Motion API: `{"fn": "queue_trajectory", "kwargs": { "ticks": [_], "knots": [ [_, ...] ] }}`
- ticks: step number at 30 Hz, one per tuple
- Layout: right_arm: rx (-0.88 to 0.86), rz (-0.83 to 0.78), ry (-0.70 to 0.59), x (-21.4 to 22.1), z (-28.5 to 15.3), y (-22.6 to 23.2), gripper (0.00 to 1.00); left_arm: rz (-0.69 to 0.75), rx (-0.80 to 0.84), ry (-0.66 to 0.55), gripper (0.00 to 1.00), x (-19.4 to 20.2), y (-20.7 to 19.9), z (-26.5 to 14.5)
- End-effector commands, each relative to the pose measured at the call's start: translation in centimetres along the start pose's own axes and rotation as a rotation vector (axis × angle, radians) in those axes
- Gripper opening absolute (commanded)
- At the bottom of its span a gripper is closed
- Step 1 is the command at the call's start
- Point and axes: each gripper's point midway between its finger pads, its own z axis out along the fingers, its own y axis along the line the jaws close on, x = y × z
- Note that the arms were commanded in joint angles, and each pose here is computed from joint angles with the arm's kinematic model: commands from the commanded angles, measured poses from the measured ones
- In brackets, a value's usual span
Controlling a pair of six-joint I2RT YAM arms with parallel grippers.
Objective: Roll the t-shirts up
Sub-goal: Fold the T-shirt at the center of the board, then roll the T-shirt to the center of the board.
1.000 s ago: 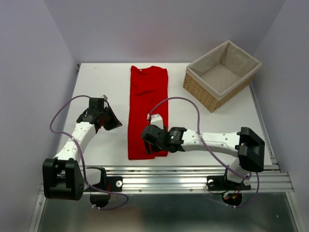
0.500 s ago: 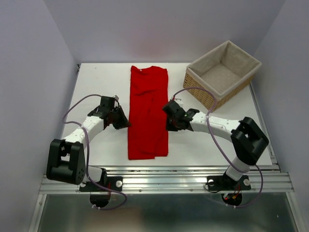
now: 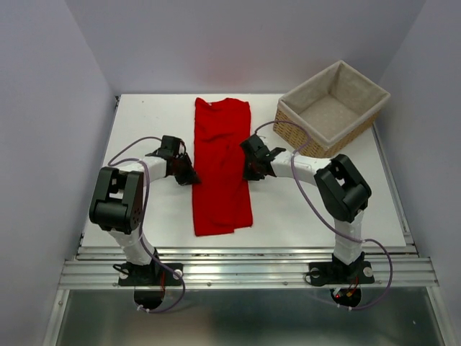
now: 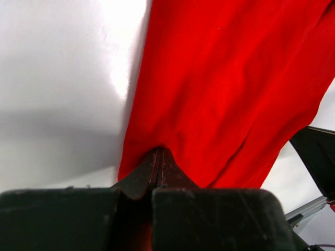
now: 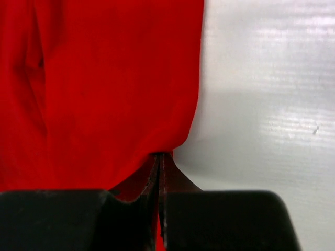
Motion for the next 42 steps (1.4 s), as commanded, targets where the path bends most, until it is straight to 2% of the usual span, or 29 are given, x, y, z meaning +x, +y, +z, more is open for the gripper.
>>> {"fn": "queue_trajectory", "kwargs": {
  "ticks": [1, 5, 8, 10, 13, 14, 15, 17, 18, 20, 23, 26, 27, 29, 34, 42],
  "knots": [
    [0.083, -0.003, -0.001, -0.6, 2.8, -2.6, 0.03, 0.042, 0.007, -0.052, 0.00, -2.6, -1.1, 1.2],
    [0.093, 0.009, -0.030, -2.6, 3.4, -2.8, 0.03, 0.061, 0.007, -0.075, 0.00, -4.9, -2.3, 1.7],
    [0.083, 0.009, -0.060, -4.4, 1.9, -2.5, 0.04, 0.083, -0.006, -0.096, 0.00, -6.3, -3.0, 1.3],
    [0.062, 0.004, -0.087, -5.4, -0.2, -2.1, 0.08, 0.101, 0.014, -0.122, 0.00, -7.4, -4.3, -0.2],
    [0.009, 0.002, -0.115, -5.9, -3.8, -1.8, 0.22, 0.122, 0.061, -0.161, 0.00, -7.8, -6.2, -3.3],
    [-0.004, 0.006, -0.117, -5.7, -4.7, -1.8, 0.32, 0.132, 0.080, -0.183, 0.00, -7.5, -6.7, -5.1],
    [-0.013, 0.012, -0.121, -5.5, -5.5, -2.0, 0.37, 0.134, 0.083, -0.188, 0.00, -7.1, -6.7, -5.9],
    [-0.048, 0.017, -0.113, -3.8, -7.6, -1.9, 0.49, 0.127, 0.084, -0.201, 0.00, -6.1, -6.4, -7.3],
    [-0.055, 0.025, -0.108, -3.3, -8.2, -2.2, 0.59, 0.116, 0.081, -0.198, 0.00, -4.7, -5.7, -8.2],
    [-0.068, 0.034, -0.060, -0.4, -8.6, -2.6, 0.65, 0.083, 0.080, -0.179, 0.06, -2.9, -4.8, -8.6],
    [-0.136, 0.077, -0.021, 2.4, -10.3, -2.4, 0.66, 0.017, 0.055, -0.108, 0.26, 2.1, -1.8, -8.3],
    [-0.197, 0.105, 0.010, 4.3, -10.8, -1.2, 0.66, -0.009, 0.069, -0.113, 0.40, 4.1, -1.1, -9.3],
    [-0.206, 0.105, 0.019, 4.9, -10.8, -1.0, 0.66, -0.027, 0.065, -0.104, 0.49, 5.3, -0.6, -9.5],
    [-0.223, 0.103, 0.051, 6.6, -10.4, -0.4, 0.65, -0.049, 0.060, -0.096, 0.54, 6.4, 0.1, -9.6],
    [-0.289, 0.126, 0.134, 9.6, -9.2, 1.0, 0.63, -0.072, 0.037, -0.050, 0.53, 8.4, 1.1, -8.8],
    [-0.273, 0.159, 0.146, 10.3, -7.9, 0.8, 0.57, -0.091, 0.038, 0.014, 0.49, 10.6, 1.6, -7.2]
  ]
}}
